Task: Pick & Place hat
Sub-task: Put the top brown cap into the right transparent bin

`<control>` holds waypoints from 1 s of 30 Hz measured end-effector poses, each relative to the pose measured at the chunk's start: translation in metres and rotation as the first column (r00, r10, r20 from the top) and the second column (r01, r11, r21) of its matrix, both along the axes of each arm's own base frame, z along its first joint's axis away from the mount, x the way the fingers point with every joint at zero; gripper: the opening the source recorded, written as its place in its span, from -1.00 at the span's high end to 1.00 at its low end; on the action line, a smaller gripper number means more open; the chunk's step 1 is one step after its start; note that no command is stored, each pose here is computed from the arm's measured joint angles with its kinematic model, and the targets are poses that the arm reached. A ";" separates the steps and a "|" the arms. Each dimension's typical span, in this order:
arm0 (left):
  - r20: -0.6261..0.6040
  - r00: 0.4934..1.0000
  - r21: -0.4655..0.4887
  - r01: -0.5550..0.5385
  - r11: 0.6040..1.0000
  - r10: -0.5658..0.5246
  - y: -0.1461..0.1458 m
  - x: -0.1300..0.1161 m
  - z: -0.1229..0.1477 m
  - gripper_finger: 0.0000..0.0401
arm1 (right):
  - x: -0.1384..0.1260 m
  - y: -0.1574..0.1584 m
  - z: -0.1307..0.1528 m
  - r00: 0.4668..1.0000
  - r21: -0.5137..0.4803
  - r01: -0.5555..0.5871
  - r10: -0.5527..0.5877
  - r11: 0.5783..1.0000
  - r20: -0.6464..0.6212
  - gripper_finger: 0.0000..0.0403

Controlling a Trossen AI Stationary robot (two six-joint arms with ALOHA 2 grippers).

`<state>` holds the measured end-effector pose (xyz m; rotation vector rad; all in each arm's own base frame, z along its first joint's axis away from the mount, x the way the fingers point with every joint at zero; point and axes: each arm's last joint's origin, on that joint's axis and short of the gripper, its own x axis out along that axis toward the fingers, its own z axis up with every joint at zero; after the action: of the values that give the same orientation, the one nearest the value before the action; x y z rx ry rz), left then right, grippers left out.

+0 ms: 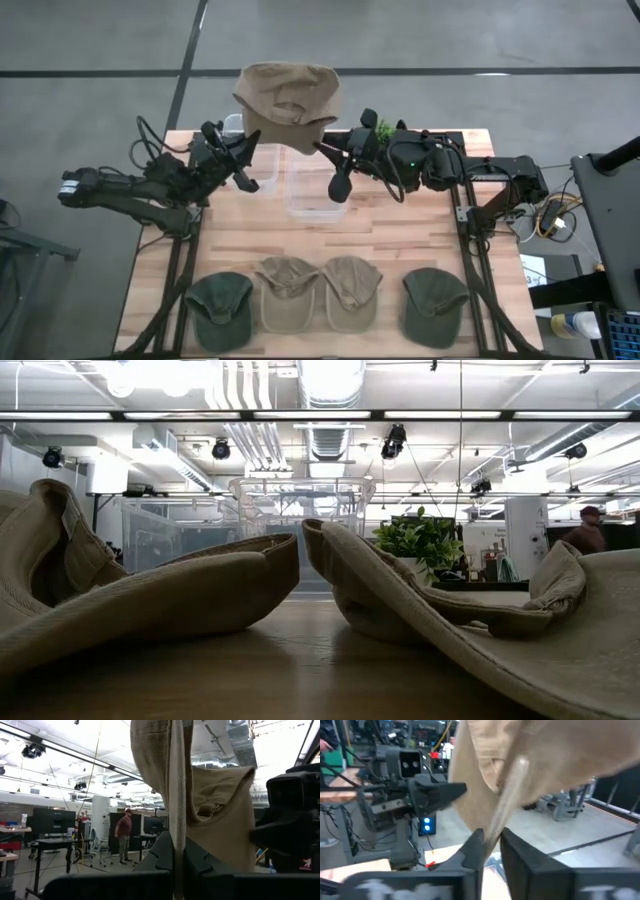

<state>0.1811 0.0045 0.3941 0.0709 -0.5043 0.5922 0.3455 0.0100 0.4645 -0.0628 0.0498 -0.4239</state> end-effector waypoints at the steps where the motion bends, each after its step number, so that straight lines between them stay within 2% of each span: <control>1: -0.003 1.000 0.000 0.000 1.000 0.000 0.000 0.000 0.000 0.94 | 0.000 0.000 0.000 1.000 -0.006 0.005 -0.005 1.000 -0.008 0.88; 7: -0.029 1.000 -0.002 -0.004 1.000 0.004 0.000 0.002 -0.003 0.91 | -0.001 -0.003 -0.001 1.000 -0.006 0.019 -0.019 1.000 -0.018 0.93; 10: -0.051 0.999 -0.005 -0.009 1.000 0.009 0.000 0.000 -0.004 0.90 | -0.004 -0.006 0.000 1.000 0.028 0.025 -0.025 0.999 -0.009 0.93; 13: -0.089 0.995 0.021 0.035 0.999 -0.033 -0.001 -0.004 -0.004 0.86 | -0.009 -0.009 0.001 1.000 0.075 0.026 -0.026 0.997 -0.009 0.94; 18: -0.130 0.990 0.027 0.049 0.998 -0.045 -0.001 -0.013 -0.005 0.67 | -0.017 -0.015 0.001 0.998 0.120 0.049 -0.044 0.992 -0.039 0.94; 24: -0.077 0.997 0.009 0.022 1.000 -0.021 0.001 -0.028 0.003 0.39 | -0.025 -0.019 0.006 0.997 0.133 0.069 -0.066 0.989 -0.026 0.94; 30: -0.075 0.996 -0.025 0.044 0.999 -0.046 0.002 -0.040 0.003 0.28 | -0.032 -0.031 -0.001 0.990 0.246 0.129 -0.112 0.961 -0.083 0.94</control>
<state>0.1416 0.0061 0.3972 0.0592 -0.4245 0.5492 0.3131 -0.0214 0.4630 0.1766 0.1755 -0.5344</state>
